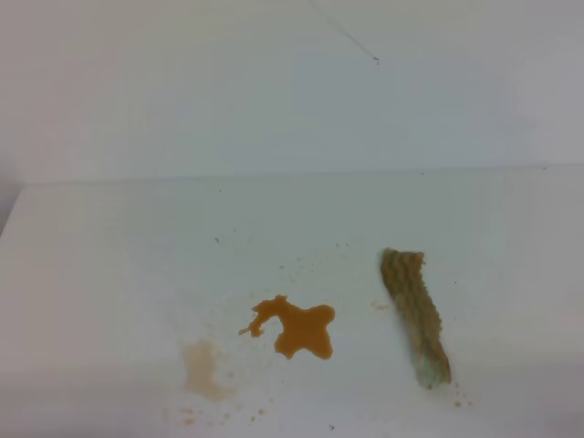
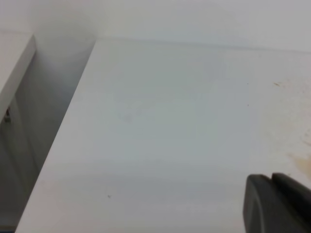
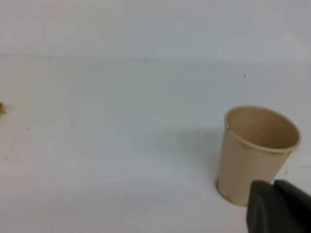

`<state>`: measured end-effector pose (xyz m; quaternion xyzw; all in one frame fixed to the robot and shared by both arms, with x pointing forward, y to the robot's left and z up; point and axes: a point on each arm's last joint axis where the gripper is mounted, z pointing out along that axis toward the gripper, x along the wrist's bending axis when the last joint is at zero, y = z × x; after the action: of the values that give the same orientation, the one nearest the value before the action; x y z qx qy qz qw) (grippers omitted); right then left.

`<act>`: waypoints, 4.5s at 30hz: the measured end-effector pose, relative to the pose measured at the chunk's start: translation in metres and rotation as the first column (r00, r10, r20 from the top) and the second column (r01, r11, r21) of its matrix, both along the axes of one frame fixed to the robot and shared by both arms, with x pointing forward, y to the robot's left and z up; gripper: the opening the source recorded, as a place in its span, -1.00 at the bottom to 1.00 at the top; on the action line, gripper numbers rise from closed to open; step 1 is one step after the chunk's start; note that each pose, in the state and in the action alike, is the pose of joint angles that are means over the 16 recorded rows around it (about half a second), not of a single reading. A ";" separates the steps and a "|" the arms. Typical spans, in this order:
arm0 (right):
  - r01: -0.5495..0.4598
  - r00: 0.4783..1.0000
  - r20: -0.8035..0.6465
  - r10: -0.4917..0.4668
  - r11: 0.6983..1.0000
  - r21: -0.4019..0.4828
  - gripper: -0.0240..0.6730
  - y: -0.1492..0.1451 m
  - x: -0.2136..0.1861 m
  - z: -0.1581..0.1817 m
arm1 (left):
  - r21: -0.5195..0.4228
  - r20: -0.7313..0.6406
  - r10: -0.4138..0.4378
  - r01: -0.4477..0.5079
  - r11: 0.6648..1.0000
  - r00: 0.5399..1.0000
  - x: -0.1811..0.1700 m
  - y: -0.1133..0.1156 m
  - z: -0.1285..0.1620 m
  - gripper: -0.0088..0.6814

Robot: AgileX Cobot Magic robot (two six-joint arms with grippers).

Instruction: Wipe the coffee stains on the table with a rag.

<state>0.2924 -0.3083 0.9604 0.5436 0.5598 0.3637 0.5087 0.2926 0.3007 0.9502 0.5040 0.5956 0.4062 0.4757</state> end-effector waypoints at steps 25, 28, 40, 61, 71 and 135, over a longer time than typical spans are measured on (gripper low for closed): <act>-0.070 0.921 0.389 0.029 0.993 0.091 -0.90 0.005 0.002 0.035 | 0.000 -0.001 0.000 0.000 1.000 1.000 0.000 0.000 0.000 -0.97; -0.096 0.885 0.465 0.029 0.988 0.121 -0.90 0.006 0.000 0.043 | 0.000 -0.001 0.000 0.000 1.000 1.000 0.000 0.000 0.000 -0.97; -0.121 0.838 0.546 0.015 0.980 0.158 -0.90 0.006 -0.010 0.096 | 0.000 -0.001 0.000 0.000 1.000 1.000 0.000 0.000 0.000 -0.97; -0.224 0.968 -0.115 0.222 0.975 -0.005 -0.90 0.014 0.066 0.160 | 0.000 0.000 0.000 0.000 1.000 1.000 0.000 0.000 0.000 -0.97; -0.623 0.746 -0.438 0.501 0.758 -0.193 -0.90 0.050 0.124 0.139 | 0.000 0.000 0.000 0.000 1.000 1.000 0.000 0.000 0.000 -0.97; -0.943 0.236 -0.844 0.482 0.323 -0.079 0.08 0.182 0.301 -0.043 | 0.000 0.000 0.000 0.000 1.000 1.000 0.000 0.000 0.000 -0.97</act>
<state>0.5939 -0.1266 0.9173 0.0955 0.9748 0.1376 0.1475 0.2926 0.3007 0.9502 0.5040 0.5956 0.4062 0.4757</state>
